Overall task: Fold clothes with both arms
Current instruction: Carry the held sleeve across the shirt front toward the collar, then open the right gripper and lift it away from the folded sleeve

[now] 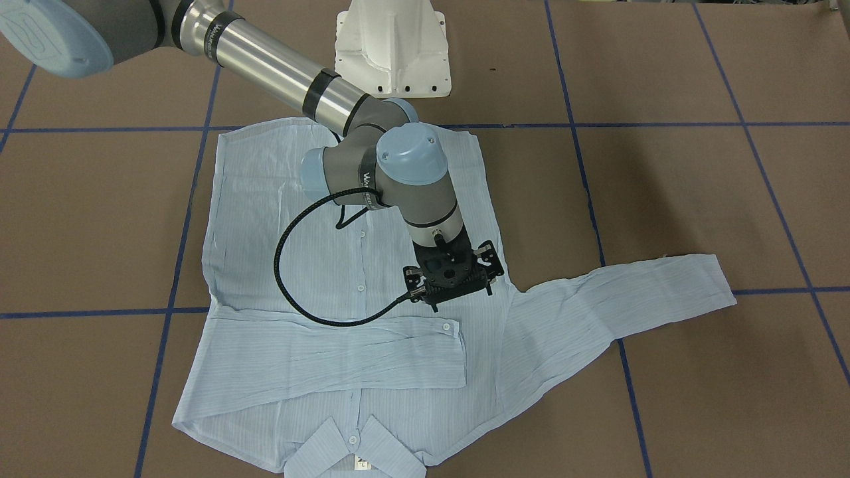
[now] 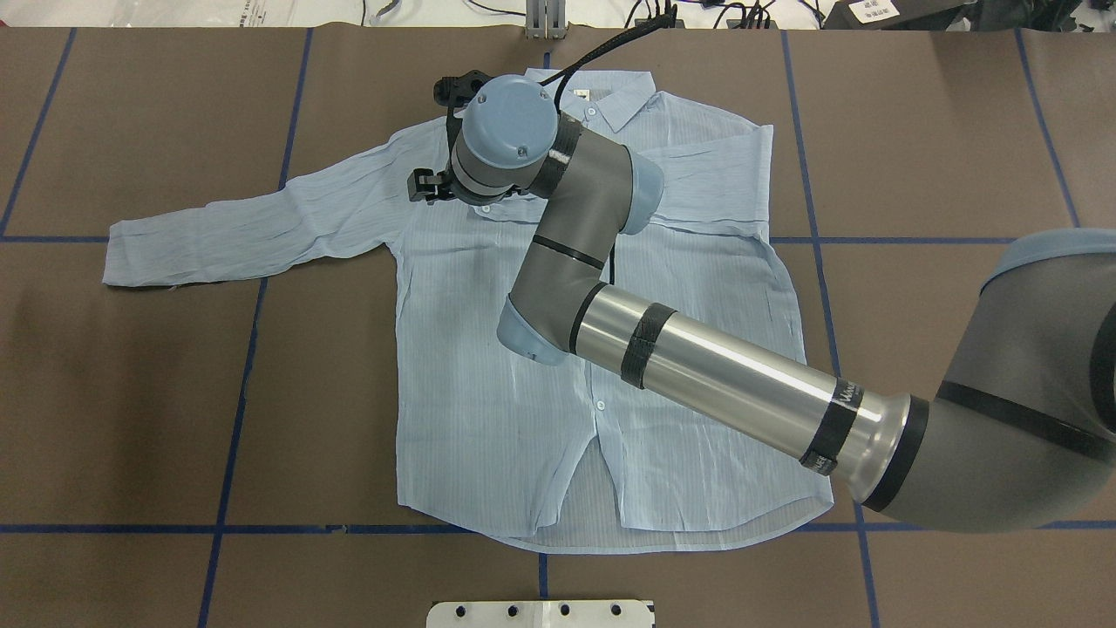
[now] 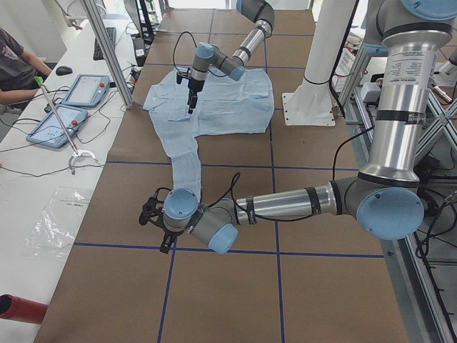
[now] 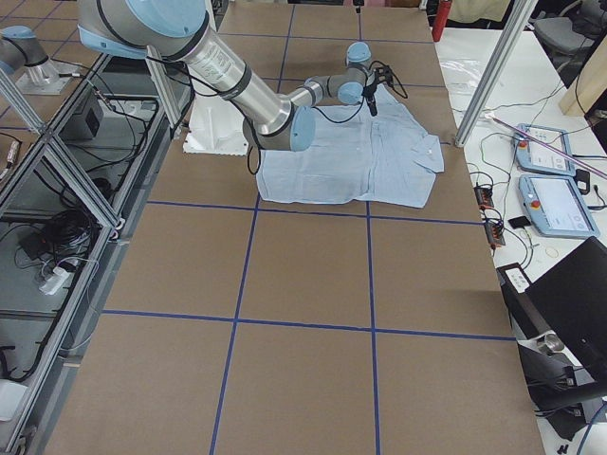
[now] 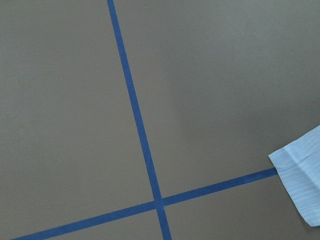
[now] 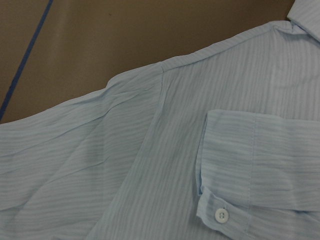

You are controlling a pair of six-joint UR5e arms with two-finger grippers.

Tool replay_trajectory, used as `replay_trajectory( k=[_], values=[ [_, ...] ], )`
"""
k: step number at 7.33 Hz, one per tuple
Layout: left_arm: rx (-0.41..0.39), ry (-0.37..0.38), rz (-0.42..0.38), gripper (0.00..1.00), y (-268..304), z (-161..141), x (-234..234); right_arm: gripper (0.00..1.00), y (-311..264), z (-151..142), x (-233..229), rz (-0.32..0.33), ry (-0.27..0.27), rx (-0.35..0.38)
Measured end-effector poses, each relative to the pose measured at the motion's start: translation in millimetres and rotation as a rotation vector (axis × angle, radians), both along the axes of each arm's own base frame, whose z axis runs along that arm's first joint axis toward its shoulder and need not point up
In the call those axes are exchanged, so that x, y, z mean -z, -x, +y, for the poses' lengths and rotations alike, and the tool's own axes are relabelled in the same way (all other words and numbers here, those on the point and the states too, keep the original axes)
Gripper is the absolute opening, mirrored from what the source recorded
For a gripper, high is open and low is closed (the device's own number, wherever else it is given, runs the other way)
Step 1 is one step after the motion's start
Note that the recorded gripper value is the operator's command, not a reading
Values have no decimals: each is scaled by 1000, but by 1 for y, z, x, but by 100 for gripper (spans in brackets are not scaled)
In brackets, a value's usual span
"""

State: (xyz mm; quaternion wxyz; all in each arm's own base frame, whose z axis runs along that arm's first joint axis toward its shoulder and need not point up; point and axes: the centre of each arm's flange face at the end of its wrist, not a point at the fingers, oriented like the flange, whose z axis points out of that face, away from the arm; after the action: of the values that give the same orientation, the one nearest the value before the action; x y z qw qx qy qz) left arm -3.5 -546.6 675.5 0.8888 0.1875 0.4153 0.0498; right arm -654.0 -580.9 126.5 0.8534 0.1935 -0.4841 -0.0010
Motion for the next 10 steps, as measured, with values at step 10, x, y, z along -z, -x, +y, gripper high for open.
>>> replay_trajectory(
  k=[10],
  values=[
    [380, 184, 121, 90, -234, 75, 69, 100, -232, -34, -84, 307, 127, 166]
  ],
)
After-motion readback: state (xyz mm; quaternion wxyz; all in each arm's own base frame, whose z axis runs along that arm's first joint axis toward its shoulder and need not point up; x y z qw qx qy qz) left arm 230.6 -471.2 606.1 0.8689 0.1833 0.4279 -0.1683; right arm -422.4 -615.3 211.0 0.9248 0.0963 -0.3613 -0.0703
